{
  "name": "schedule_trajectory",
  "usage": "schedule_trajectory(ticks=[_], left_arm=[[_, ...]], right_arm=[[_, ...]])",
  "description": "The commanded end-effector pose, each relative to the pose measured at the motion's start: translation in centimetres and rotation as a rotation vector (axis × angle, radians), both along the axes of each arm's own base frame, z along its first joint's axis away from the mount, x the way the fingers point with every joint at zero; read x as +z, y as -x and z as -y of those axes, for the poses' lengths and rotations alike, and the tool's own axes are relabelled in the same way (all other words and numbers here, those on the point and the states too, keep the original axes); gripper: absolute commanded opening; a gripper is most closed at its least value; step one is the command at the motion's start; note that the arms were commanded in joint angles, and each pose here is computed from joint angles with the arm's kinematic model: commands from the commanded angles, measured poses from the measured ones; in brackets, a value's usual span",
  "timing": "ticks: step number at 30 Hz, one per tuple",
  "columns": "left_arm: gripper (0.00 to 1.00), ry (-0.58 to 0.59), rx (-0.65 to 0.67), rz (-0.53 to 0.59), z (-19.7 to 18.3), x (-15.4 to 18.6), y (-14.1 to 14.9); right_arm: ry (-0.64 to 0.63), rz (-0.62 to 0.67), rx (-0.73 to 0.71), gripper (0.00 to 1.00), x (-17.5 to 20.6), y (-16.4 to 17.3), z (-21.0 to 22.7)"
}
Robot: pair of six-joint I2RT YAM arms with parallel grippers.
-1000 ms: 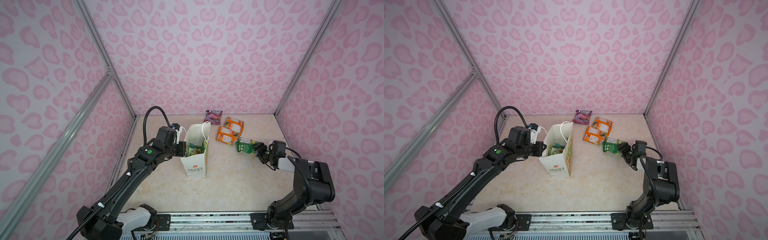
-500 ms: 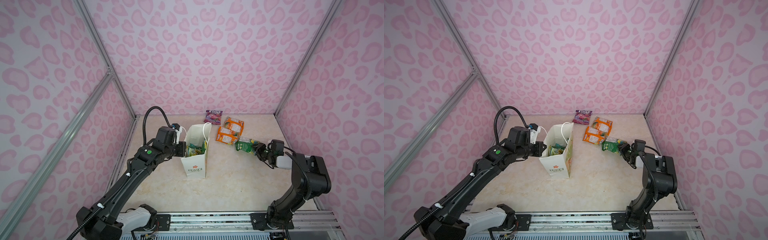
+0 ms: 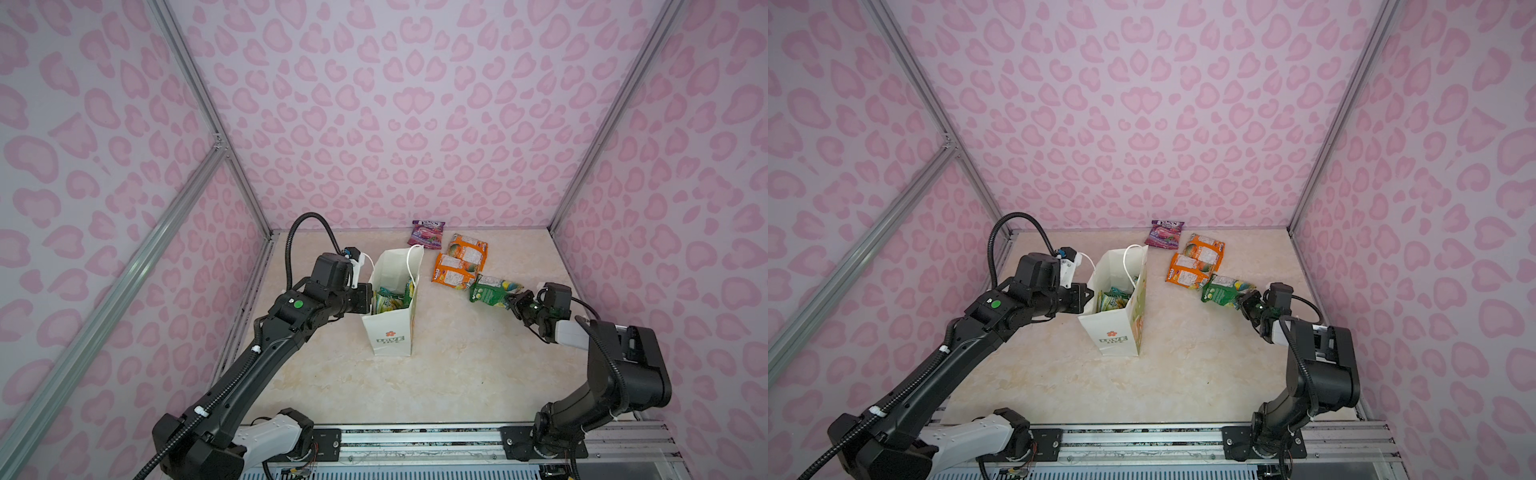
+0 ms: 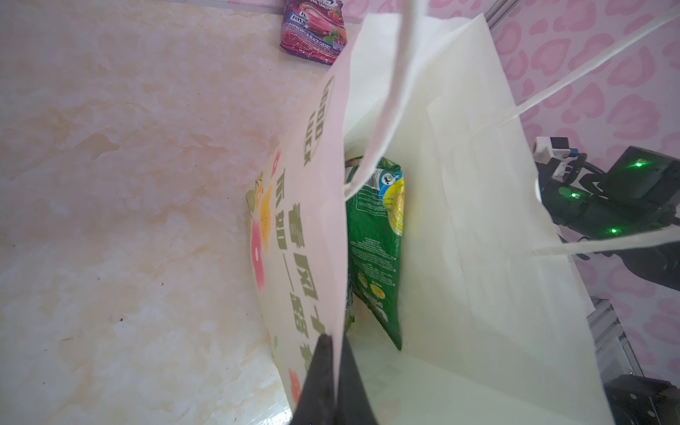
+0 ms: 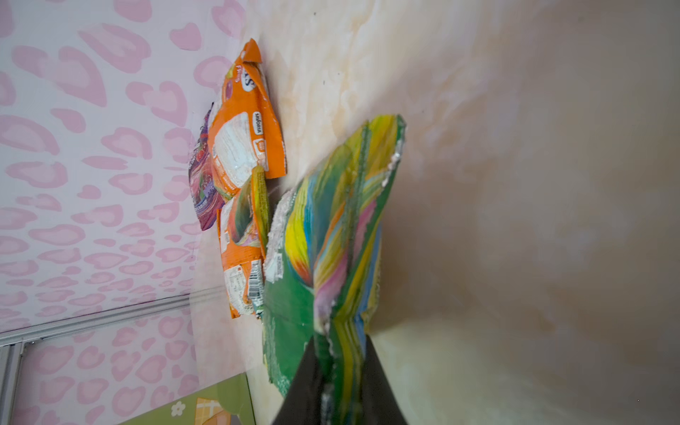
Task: Place the snacks into the paper bag
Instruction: Pick up the snack from the top-right of the table.
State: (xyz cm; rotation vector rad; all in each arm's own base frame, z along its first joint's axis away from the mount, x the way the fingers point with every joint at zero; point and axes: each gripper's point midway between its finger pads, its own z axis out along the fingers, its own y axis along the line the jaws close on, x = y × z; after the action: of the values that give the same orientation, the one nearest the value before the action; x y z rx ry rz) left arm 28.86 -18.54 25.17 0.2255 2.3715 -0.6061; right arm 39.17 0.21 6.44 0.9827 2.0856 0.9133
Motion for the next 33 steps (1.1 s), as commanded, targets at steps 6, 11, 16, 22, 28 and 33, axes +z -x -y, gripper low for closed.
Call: schedule_trajectory(ticks=[6, 11, 16, 22, 28, 33], left_arm=[[0.03, 0.026, -0.018, 0.034, 0.4, 1.0, -0.1], [0.03, 0.028, -0.021, 0.032, 0.5, 0.9, -0.1], [0.03, 0.028, -0.022, 0.032, 0.5, 0.9, -0.1], [0.03, 0.038, -0.026, 0.036, 0.6, 1.2, 0.0], [0.03, 0.047, -0.032, 0.036, 0.7, 1.4, 0.1], [0.03, 0.047, -0.033, 0.033, 0.7, 1.3, 0.1]], right_arm=[[0.061, 0.017, 0.039, 0.08, 2.6, 1.7, -0.8], [0.136, 0.014, 0.061, 0.0, 4.5, 3.3, -1.4], [0.195, 0.046, 0.074, 0.0, 6.9, 5.3, -1.9], [0.289, 0.108, 0.094, 0.0, 11.2, 7.3, -2.5], [0.37, 0.192, 0.125, 0.0, 16.2, 8.8, -4.1], [0.398, 0.282, 0.156, 0.0, 21.1, 9.6, -5.9]])
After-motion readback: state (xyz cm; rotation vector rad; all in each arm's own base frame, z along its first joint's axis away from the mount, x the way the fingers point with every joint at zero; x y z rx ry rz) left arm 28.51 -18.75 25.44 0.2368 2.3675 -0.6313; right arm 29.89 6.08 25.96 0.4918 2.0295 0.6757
